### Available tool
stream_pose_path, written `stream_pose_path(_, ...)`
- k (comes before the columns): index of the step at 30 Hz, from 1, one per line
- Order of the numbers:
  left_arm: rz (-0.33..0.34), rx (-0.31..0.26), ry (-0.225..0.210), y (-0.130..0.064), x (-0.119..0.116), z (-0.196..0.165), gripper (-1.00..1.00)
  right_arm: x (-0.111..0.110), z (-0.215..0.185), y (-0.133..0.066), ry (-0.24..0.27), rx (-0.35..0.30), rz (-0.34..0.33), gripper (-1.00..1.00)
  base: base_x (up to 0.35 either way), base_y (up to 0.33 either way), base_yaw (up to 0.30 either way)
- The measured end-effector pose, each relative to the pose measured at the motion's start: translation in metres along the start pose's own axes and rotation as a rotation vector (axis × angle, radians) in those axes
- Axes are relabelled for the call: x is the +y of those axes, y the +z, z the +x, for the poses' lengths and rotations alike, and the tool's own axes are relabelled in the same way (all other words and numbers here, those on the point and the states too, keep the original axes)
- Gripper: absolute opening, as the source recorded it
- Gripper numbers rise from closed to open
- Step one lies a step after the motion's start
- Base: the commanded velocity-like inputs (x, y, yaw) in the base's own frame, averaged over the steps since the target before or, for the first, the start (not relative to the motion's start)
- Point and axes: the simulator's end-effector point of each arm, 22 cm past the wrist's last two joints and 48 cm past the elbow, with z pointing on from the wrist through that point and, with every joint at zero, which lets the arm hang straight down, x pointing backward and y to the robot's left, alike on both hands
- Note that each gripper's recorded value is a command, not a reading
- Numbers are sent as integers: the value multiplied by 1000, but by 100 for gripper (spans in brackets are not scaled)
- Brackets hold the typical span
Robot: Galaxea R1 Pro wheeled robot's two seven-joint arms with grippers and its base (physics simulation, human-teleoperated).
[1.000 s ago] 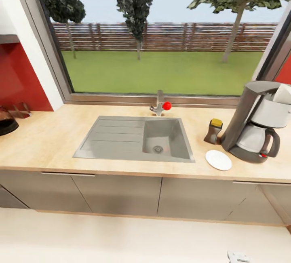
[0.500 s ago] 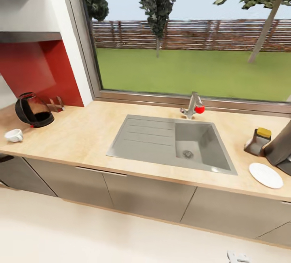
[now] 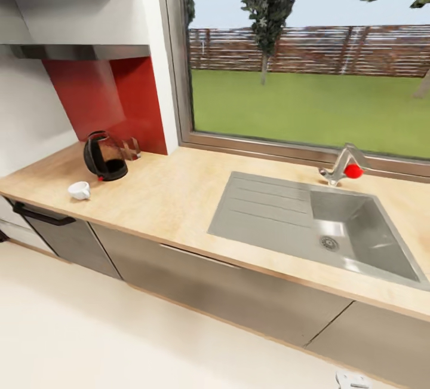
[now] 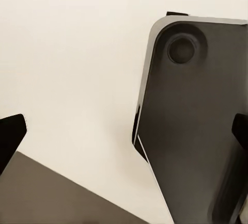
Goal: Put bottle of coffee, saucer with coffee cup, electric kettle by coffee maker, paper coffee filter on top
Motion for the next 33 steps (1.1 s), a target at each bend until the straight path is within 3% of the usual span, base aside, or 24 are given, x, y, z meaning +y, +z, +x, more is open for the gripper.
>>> stream_pose_path(12, 1, 0, 1, 0, 0, 0, 100, 0, 0, 0, 0, -1, 0, 100, 191, 298, 246)
stream_pose_path(33, 0, 0, 0, 0, -1, 0, 100, -3, 18, -1, -14, 23, 6, 100, 201, 288, 5)
